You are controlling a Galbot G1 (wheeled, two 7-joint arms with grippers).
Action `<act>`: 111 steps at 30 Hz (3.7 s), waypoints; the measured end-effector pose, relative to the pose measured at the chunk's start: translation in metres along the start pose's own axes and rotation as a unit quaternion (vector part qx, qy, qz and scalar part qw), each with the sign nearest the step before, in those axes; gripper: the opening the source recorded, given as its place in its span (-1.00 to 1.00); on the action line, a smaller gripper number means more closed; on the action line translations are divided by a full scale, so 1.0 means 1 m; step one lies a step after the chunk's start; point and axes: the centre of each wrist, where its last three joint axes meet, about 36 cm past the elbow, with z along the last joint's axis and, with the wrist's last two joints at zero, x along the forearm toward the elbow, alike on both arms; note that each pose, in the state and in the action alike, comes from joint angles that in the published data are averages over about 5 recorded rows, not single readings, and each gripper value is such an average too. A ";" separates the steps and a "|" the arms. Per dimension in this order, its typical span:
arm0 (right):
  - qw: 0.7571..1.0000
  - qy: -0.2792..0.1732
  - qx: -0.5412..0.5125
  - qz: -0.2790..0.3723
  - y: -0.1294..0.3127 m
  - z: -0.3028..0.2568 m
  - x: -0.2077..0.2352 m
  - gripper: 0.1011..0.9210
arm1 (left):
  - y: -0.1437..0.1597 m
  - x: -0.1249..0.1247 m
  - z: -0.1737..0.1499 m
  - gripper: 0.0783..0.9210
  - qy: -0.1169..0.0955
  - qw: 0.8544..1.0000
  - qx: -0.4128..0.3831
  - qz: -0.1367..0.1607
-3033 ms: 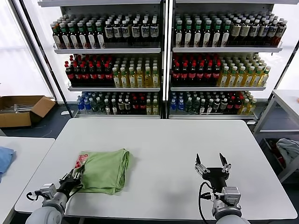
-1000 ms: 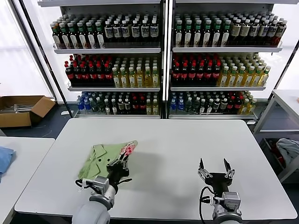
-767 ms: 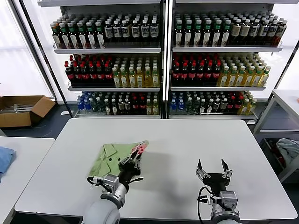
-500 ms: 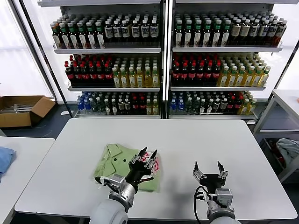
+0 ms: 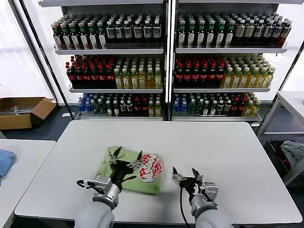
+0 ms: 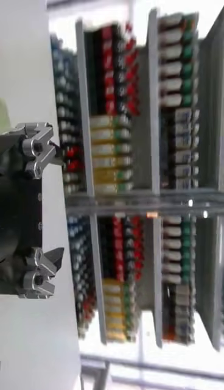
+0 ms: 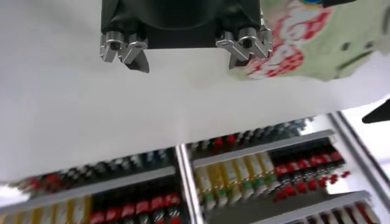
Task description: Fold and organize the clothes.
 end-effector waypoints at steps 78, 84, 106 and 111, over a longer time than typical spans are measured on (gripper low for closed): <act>0.989 -0.039 0.123 0.072 -0.033 -0.013 -0.007 0.51 | 0.018 0.036 0.019 0.77 0.031 0.994 0.012 -0.101; 0.993 -0.020 0.089 0.078 -0.031 -0.002 -0.024 0.75 | 0.017 0.036 0.022 0.77 0.036 0.994 0.010 -0.098; 0.995 -0.037 0.069 0.065 -0.024 0.001 -0.030 0.76 | 0.013 0.032 0.030 0.77 0.046 0.995 0.011 -0.091; 0.991 -0.069 0.099 0.053 -0.011 -0.007 -0.032 0.76 | 0.014 0.033 0.030 0.77 0.046 0.994 0.014 -0.095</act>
